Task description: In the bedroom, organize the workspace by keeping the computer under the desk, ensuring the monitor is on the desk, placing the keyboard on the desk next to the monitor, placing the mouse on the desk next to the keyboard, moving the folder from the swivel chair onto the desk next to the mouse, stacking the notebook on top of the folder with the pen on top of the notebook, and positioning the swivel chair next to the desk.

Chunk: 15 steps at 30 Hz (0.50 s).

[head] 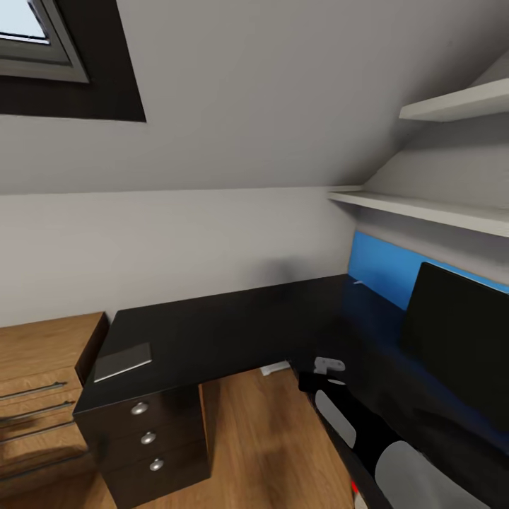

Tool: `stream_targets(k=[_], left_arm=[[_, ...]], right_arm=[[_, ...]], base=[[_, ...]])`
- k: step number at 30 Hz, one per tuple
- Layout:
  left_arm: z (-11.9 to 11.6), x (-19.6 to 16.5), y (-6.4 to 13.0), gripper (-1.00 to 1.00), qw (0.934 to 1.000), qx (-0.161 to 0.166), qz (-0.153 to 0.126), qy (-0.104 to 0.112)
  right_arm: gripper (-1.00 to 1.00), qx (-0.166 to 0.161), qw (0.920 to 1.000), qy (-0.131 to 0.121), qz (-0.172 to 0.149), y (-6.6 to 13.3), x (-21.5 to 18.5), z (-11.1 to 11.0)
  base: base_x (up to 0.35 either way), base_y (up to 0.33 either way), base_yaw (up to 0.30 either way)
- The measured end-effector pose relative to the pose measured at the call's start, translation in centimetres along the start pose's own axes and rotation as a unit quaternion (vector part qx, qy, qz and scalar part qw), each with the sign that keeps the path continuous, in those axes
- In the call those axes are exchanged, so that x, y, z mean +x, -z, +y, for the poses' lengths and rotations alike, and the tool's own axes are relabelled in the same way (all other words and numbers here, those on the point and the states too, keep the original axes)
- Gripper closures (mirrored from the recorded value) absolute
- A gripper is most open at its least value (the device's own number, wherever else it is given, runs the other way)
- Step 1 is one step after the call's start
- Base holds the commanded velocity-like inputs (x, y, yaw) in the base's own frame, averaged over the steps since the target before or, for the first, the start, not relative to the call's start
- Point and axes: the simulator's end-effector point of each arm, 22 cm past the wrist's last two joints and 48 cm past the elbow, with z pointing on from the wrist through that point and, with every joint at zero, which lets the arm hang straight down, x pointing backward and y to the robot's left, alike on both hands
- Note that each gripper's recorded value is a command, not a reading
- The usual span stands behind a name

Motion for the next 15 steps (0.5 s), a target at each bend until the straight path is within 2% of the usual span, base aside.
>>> stream_targets(k=[9, 15], left_arm=[[-0.06, -0.14, -0.02, -1.0, 1.0, 0.001, -0.002, 0.0], [0.03, -0.2, -0.04, -1.0, 1.0, 0.0, -0.002, 0.0]], right_arm=[[1.0, 0.0, 1.0, 0.0, -0.002, 0.12, -0.18, 0.03], [1.0, -0.001, 1.0, 0.001, -0.002, 0.09, -0.16, 0.08]], base=[[-0.007, 0.007, -0.198], [-0.169, 0.152, -0.079]])
